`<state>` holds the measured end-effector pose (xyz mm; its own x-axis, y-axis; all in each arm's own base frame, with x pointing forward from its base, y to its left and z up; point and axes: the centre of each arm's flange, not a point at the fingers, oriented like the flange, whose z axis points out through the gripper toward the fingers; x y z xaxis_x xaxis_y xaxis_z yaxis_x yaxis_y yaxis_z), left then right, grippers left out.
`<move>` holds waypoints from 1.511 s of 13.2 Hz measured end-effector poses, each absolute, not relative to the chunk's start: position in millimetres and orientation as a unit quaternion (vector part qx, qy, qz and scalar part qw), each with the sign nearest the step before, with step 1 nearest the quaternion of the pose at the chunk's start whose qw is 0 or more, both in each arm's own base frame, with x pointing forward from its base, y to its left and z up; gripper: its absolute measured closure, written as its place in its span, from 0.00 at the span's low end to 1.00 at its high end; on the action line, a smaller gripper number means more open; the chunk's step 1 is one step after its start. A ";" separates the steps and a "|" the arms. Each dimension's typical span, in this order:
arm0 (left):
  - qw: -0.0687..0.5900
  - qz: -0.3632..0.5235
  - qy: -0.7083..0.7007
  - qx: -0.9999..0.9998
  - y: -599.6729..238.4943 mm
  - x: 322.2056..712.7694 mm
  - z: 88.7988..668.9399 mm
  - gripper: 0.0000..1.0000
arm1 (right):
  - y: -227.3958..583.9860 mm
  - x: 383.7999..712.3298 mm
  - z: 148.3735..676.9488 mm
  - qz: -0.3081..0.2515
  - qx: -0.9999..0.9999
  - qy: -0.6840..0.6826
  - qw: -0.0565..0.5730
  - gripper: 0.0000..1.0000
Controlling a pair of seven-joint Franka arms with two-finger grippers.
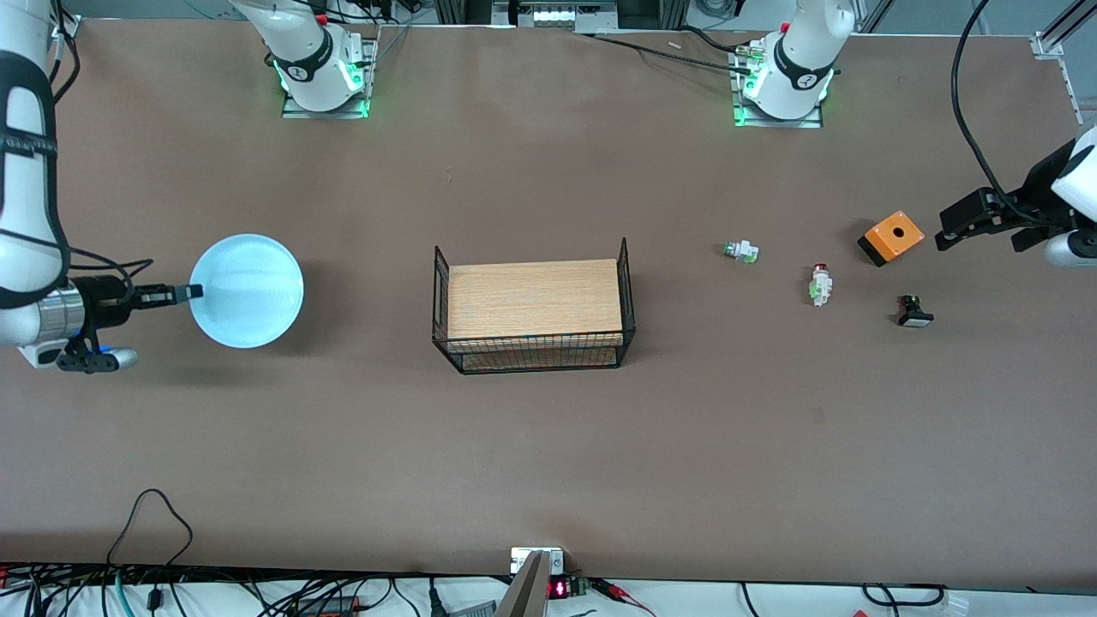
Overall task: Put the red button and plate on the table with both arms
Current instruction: 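Carry the plate beside the basket and lower it with the right gripper, then open the right gripper to release the plate on the table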
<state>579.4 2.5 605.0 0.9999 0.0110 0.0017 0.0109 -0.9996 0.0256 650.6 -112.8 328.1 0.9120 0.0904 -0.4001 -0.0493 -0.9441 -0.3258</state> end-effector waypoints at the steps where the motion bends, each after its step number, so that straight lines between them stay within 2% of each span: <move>1: 0.013 -0.001 0.006 1.000 3.0 579.2 604.0 0.00 | -118.6 653.5 314.9 0.203 -0.965 -0.018 0.168 0.96; 9: 0.013 0.001 0.006 1.000 3.9 579.6 603.8 0.00 | -169.0 659.7 213.2 0.161 -0.970 -0.061 0.174 0.96; 18: 0.013 0.021 0.005 1.000 3.8 584.8 601.6 0.00 | -180.4 659.7 173.5 0.146 -0.972 -0.055 0.175 0.97; 20: 0.013 0.021 0.002 1.000 1.5 584.6 602.0 0.00 | -178.8 661.5 175.0 0.138 -0.971 -0.047 0.190 0.93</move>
<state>584.6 1.5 602.0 0.9991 0.0051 0.0419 0.0040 -0.9997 0.0255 661.5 -178.8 175.0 0.9575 0.1429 -0.2506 0.0380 -0.9235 -0.3817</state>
